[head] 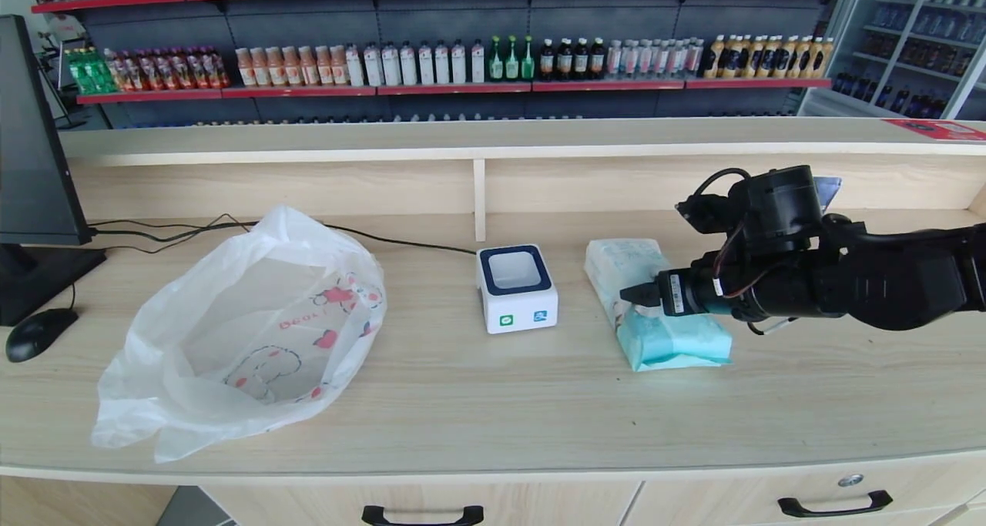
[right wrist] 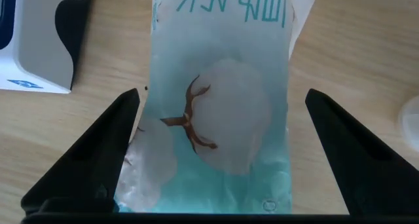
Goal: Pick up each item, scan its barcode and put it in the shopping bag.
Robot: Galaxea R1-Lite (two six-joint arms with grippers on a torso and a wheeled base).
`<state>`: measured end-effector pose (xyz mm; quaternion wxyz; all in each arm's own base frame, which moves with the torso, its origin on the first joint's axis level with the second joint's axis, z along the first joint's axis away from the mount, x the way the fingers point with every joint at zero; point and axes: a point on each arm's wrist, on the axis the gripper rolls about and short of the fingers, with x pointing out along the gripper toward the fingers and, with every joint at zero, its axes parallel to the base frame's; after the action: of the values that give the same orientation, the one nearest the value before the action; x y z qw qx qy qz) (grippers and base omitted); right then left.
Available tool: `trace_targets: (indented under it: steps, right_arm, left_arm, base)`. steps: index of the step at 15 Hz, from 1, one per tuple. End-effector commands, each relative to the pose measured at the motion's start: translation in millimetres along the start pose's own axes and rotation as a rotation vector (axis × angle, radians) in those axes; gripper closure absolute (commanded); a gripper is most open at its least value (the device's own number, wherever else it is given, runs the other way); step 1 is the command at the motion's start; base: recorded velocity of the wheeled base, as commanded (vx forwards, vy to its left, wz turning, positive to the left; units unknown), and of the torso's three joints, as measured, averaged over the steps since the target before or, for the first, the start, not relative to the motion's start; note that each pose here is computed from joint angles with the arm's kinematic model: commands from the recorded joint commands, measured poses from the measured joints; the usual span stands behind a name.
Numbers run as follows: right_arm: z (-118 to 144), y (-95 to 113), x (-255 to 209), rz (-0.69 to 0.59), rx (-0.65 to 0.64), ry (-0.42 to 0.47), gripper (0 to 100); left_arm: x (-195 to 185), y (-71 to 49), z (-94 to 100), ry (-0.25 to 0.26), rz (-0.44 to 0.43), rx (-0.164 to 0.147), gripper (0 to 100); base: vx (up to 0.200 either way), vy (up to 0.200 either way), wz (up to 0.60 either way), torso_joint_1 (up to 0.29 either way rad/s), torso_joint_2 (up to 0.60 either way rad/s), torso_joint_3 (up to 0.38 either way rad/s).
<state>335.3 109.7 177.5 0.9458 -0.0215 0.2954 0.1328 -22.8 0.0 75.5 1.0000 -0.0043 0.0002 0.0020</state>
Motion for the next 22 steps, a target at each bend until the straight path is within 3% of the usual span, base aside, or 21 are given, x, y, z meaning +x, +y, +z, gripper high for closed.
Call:
trace_targets:
  steps: [1,12,22]
  right_arm:
    - [4.7,1.1,9.4,-0.02,-0.003,-0.008,0]
    - [-2.3,2.6,25.4,-0.025,-0.057,0.025,0]
    - [-3.7,13.8,31.0,-0.143,-0.083,0.032,0]
  left_arm:
    - [0.0,0.0,0.0,0.0,0.001,0.001,0]
    - [0.0,0.0,0.0,0.0,0.001,-0.001,0]
    - [0.0,0.0,0.1,-0.002,0.001,-0.001,0]
  base:
    - [0.0,0.0,0.0,0.0,0.0,0.0]
    - [0.0,0.0,0.0,0.0,0.0,0.0]
    - [0.0,0.0,0.0,0.0,0.0,0.0]
